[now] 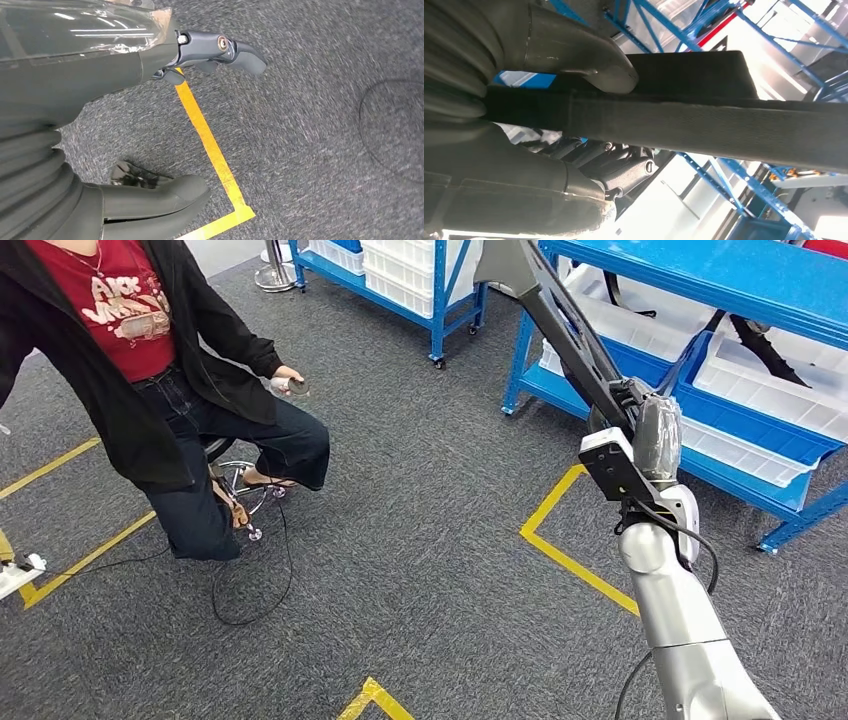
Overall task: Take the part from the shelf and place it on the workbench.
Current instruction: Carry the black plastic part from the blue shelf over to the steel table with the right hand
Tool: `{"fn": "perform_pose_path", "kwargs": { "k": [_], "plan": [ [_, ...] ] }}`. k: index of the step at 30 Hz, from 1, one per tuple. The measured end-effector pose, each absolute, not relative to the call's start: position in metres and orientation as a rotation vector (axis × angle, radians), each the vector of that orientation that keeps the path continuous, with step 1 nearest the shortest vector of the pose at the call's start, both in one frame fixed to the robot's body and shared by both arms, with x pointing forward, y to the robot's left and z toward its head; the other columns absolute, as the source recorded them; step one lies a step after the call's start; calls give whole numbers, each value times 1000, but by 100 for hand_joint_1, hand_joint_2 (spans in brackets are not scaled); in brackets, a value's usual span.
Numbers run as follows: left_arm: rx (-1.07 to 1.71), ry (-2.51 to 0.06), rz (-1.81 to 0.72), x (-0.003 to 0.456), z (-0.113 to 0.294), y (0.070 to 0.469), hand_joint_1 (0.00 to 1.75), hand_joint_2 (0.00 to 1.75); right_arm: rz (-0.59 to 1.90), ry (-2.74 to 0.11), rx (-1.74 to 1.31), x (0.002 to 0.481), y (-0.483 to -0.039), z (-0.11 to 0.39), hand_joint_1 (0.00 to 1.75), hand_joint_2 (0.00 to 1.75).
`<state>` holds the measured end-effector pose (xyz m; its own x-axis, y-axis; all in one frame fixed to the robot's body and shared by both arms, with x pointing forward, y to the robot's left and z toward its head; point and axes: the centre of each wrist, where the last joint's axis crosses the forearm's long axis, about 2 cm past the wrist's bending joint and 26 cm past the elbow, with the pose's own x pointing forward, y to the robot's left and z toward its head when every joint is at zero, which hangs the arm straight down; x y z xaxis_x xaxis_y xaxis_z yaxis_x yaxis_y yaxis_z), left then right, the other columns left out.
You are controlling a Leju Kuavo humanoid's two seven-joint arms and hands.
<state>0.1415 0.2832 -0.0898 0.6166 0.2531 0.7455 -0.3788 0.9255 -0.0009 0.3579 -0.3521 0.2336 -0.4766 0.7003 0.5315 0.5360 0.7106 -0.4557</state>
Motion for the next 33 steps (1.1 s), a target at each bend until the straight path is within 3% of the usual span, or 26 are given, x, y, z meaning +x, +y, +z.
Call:
{"fn": "perform_pose_path", "kwargs": {
  "k": [33],
  "plan": [
    [176, -813, 366, 132, -93, 289, 0, 175, 276, -2184, -932, 339, -352, 217, 175, 175]
  ]
}}
